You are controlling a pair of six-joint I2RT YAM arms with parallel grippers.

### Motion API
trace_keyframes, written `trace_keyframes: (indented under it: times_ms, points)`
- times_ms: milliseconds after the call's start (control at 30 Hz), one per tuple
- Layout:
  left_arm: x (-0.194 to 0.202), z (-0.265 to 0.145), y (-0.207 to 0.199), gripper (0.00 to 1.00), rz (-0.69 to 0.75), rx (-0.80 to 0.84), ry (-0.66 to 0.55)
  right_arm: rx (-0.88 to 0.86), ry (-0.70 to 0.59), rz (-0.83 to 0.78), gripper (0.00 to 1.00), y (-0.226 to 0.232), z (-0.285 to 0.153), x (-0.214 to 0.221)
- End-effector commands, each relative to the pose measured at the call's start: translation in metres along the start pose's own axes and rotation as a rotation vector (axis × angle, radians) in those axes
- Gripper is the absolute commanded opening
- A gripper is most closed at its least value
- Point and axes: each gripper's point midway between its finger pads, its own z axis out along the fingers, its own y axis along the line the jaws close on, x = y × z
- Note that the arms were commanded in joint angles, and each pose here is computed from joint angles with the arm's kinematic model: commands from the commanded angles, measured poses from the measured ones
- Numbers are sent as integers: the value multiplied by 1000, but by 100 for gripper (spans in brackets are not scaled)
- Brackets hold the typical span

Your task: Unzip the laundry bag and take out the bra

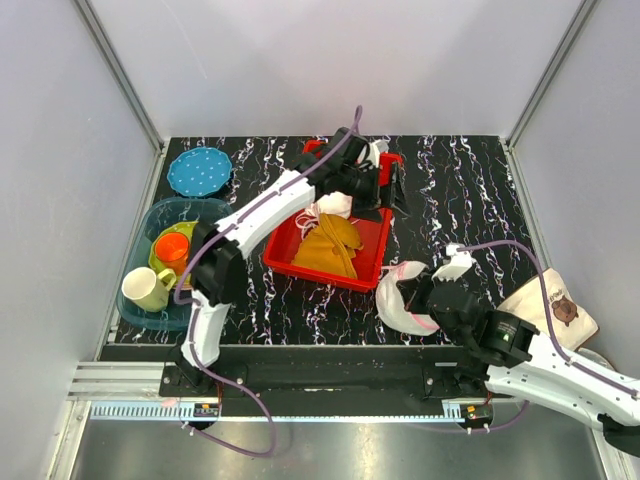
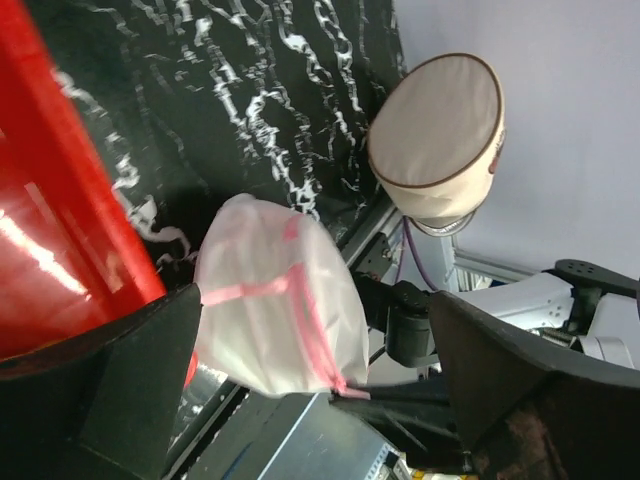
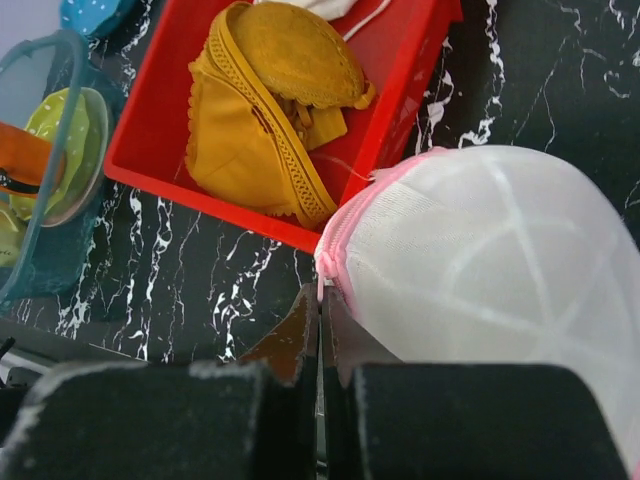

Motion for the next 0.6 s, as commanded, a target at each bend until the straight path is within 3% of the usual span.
trace_keyframes:
  times_ms: [0,67,133,167,300,567]
  points:
    - [-11,-71,-32,98,61,-42,-186,26,-47,94,0,-3,3,-6]
    - [14,-66,-12,93,-27,-54,-152,23,-49,99,0,-4,2,-5]
    - [23,-75,-27,91,-51,35,-178,17,-52,107,0,-4,1,-6]
    - [40,-68,-10,91,-93,22,-137,17,-50,105,0,-5,1,-4]
    - [57,-65,-16,91,-118,104,-123,2,-36,102,0,-4,1,-1]
    - [88,-16,-19,88,-148,145,52,-52,50,110,0,0,-2,21]
